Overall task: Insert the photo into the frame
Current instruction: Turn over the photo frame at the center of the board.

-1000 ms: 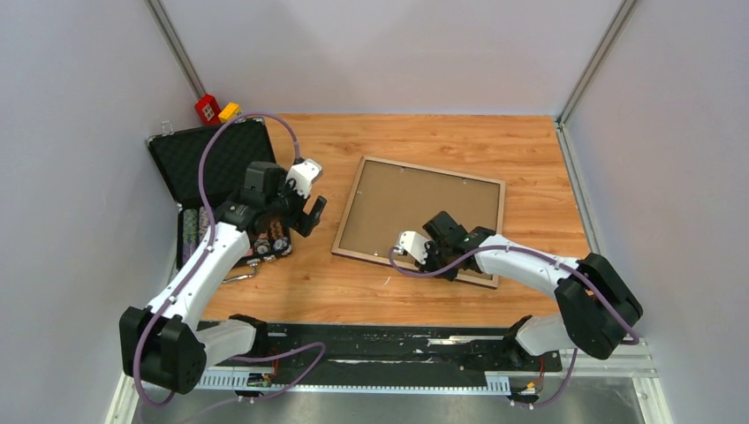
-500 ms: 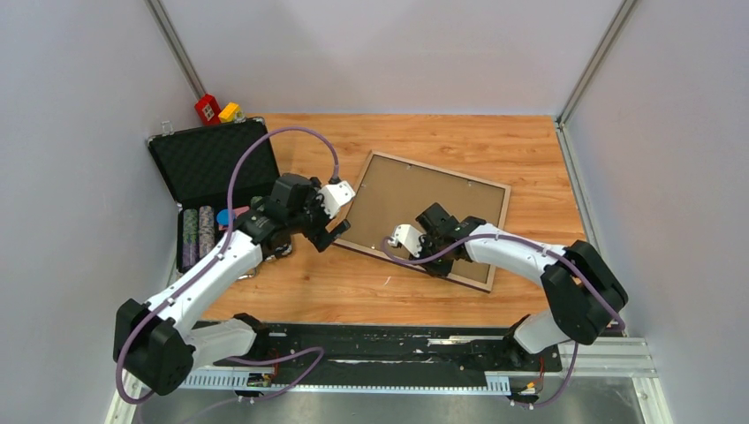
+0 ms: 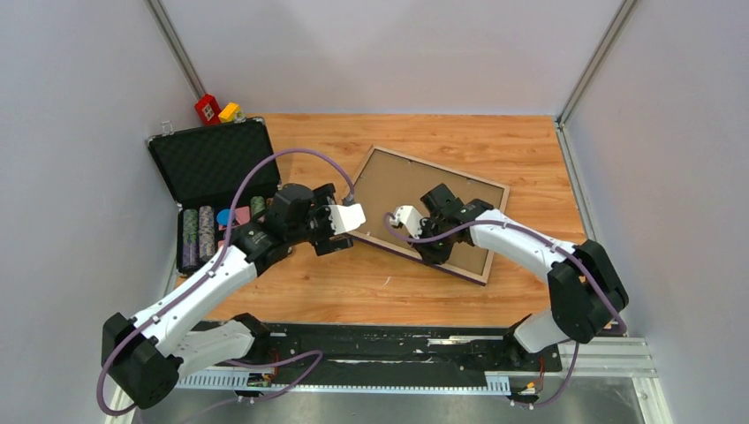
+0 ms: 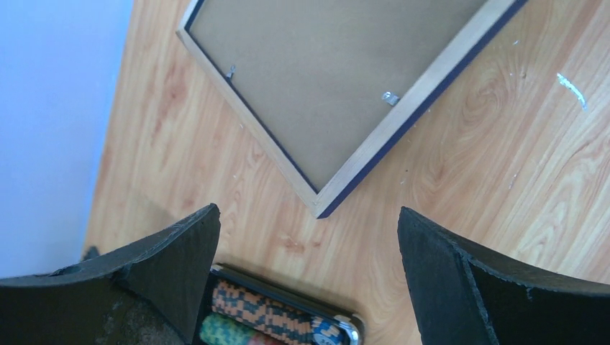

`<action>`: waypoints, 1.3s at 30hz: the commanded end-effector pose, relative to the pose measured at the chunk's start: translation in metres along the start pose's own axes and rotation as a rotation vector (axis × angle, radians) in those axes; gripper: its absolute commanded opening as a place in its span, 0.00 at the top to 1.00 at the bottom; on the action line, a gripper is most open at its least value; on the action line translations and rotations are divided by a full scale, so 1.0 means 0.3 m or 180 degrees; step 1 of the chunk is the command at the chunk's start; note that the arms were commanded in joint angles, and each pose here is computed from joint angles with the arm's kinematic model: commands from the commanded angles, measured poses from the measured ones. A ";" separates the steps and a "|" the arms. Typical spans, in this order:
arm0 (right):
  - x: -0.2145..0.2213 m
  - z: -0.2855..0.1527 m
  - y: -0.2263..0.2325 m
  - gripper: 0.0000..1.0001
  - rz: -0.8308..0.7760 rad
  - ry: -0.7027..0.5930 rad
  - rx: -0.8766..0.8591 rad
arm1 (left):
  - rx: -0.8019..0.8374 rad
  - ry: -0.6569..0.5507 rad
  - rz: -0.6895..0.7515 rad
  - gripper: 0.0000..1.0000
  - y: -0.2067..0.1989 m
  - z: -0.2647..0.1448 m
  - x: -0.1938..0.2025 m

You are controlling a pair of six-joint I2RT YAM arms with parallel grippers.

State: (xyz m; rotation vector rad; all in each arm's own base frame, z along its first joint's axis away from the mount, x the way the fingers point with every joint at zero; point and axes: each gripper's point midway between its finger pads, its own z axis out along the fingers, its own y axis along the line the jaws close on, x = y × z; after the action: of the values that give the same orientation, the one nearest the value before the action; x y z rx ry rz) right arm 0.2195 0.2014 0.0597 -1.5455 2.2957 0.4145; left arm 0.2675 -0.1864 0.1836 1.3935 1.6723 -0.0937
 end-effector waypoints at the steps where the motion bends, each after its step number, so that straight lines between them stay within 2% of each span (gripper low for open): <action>1: -0.140 -0.099 0.002 1.00 0.0086 -0.0475 -0.0176 | -0.0097 -0.0171 0.0536 0.00 0.028 -0.001 -0.061; 9: -0.160 -0.187 -0.002 1.00 0.0321 -0.0696 -0.0402 | -0.0008 -0.0226 0.1123 0.00 0.006 0.082 -0.080; 16: -0.154 -0.250 -0.012 1.00 0.0414 -0.0805 -0.0446 | 0.0137 -0.0457 0.1536 0.00 -0.025 0.158 -0.124; 19: -0.158 -0.283 -0.018 1.00 0.0455 -0.0865 -0.0472 | 0.0207 -0.0460 0.1821 0.00 -0.056 0.199 -0.127; 27: -0.152 -0.343 -0.011 1.00 0.0459 -0.0945 -0.0502 | 0.0147 -0.0413 0.2150 0.01 -0.075 0.294 -0.125; 31: -0.142 -0.356 -0.011 1.00 0.0468 -0.0943 -0.0523 | 0.0079 -0.0376 0.2305 0.07 -0.070 0.340 -0.127; 39: -0.124 -0.374 -0.004 1.00 0.0469 -0.0919 -0.0558 | -0.0006 -0.0346 0.2384 0.29 -0.058 0.387 -0.143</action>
State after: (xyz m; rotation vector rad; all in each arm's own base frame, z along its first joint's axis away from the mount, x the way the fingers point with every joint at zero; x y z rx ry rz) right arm 0.2222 0.1776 0.1443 -1.2984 2.3069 0.7824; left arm 0.3075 -0.2777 0.1166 1.9426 1.0490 0.2015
